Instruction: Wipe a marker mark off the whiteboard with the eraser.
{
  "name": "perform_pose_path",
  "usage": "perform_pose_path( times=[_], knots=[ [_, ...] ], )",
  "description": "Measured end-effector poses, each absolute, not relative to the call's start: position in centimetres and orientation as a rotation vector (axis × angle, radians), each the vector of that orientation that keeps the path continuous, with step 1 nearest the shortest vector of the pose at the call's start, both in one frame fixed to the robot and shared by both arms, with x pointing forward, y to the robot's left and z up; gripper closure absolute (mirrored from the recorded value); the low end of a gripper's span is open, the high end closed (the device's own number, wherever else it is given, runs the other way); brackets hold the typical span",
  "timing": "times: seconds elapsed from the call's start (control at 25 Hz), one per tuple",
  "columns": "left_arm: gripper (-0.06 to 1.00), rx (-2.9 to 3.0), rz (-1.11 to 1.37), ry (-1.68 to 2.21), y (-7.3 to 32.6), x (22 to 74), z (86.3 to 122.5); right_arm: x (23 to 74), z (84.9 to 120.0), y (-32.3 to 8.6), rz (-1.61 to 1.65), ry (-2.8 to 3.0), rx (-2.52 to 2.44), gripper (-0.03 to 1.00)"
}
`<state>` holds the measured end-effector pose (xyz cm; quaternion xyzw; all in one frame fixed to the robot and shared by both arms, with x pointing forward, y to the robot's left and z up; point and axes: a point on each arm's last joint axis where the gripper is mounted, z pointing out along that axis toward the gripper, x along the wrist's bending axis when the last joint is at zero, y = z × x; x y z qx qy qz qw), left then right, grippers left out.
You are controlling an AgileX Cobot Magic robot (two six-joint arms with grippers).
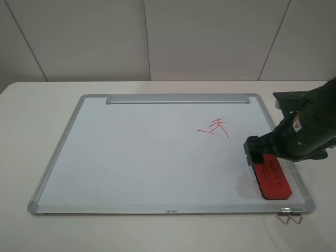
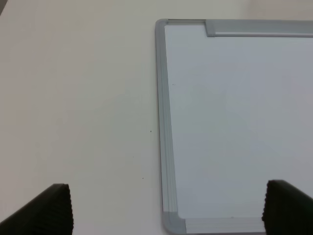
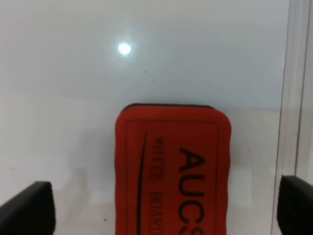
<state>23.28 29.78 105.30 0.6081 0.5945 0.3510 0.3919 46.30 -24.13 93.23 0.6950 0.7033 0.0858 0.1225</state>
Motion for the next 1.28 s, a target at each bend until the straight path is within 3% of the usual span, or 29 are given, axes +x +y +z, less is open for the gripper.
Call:
perform_pose_path(
  times=[0.44,0.76,1.28],
  knots=[
    [0.17,1.544,0.891,1.510,29.8,23.3,105.3,40.6,102.3,-31.1,0.429,1.835,2.024,0.14],
    [0.17,1.544,0.891,1.510,29.8,23.3,105.3,31.8,108.2,-30.9,0.728,1.581,1.740,0.14],
    [0.17,1.544,0.891,1.510,29.8,23.3,105.3,24.0,108.6,-30.0,0.930,1.397,1.549,0.14]
  ],
)
